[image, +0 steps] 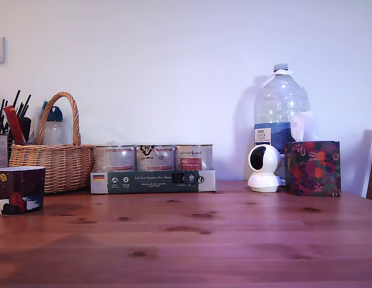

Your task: Pick up the coffee capsules from the table one by one and drop them inside the nearest coffee cup

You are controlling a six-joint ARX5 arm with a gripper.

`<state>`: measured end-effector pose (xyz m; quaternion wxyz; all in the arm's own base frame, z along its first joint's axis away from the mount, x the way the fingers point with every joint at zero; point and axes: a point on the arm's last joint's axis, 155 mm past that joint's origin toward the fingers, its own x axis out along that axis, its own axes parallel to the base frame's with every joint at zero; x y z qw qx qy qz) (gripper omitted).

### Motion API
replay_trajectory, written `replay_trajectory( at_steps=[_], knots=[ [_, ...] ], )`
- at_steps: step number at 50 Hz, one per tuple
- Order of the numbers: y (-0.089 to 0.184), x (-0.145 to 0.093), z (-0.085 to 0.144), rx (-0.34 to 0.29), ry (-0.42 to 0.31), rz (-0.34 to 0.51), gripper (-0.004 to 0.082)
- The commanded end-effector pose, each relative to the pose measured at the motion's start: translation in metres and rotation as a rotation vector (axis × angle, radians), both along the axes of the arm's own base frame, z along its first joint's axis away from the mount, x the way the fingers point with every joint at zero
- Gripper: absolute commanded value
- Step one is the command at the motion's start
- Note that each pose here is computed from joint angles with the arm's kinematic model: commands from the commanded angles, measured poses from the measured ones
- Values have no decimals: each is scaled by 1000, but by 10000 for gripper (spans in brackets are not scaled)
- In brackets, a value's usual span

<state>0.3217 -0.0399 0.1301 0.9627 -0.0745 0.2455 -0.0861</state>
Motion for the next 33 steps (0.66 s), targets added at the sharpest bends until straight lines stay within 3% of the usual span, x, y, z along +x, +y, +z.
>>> replay_trajectory(
  at_steps=[1, 19, 33],
  knots=[
    [2, -5, -6, -5, -14, 6, -13],
    [1, -32, -10, -7, -52, 2, -13],
    [1, -41, 12, -16, -125, 5, -13]
  ],
)
